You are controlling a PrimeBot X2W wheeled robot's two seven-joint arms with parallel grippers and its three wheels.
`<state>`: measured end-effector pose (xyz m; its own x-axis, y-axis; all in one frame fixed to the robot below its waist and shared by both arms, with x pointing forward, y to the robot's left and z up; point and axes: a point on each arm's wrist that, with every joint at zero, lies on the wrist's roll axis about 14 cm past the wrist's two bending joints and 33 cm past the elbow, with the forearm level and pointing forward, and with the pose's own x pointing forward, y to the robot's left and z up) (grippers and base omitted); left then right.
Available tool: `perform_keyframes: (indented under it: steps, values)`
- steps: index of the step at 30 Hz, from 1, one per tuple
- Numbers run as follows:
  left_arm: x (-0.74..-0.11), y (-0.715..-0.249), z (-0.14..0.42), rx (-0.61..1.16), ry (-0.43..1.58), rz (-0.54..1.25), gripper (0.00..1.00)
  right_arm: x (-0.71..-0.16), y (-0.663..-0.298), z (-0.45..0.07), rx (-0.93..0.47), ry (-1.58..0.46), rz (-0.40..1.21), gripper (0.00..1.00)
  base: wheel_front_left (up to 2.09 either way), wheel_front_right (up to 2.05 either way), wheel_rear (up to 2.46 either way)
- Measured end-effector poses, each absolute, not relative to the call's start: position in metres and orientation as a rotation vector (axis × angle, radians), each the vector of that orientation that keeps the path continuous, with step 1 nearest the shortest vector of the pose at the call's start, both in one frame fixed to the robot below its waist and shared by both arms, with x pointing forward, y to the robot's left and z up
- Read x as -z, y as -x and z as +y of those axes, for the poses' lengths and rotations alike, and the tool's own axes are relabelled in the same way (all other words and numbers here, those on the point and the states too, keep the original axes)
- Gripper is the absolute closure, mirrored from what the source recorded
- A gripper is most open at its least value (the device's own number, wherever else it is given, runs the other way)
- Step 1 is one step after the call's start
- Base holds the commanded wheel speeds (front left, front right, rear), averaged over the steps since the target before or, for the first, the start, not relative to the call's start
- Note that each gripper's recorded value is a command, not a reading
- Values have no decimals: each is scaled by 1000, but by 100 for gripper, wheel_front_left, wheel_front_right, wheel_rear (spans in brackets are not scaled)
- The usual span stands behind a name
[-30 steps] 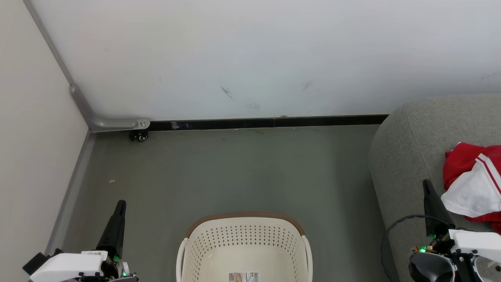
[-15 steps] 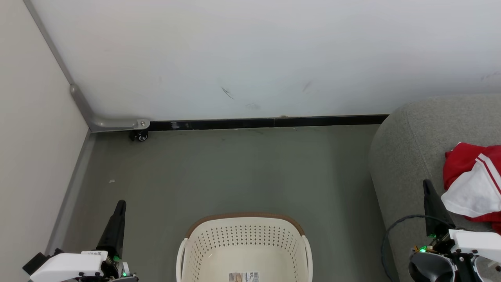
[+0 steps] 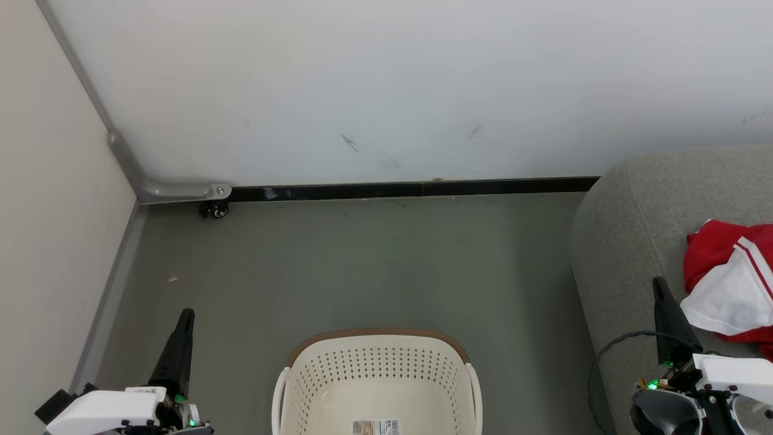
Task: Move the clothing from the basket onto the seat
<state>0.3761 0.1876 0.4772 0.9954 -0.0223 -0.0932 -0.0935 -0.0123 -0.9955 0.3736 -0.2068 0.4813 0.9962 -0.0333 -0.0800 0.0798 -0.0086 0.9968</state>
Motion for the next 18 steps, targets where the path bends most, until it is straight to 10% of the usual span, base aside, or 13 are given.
perform_keyframes:
  steps: [18]
  values:
    - [-477, -376, 188, -57, 1583, 90, 100, -481, -374, -207, 89, -1578, 37, 100, 0, 0, 0]
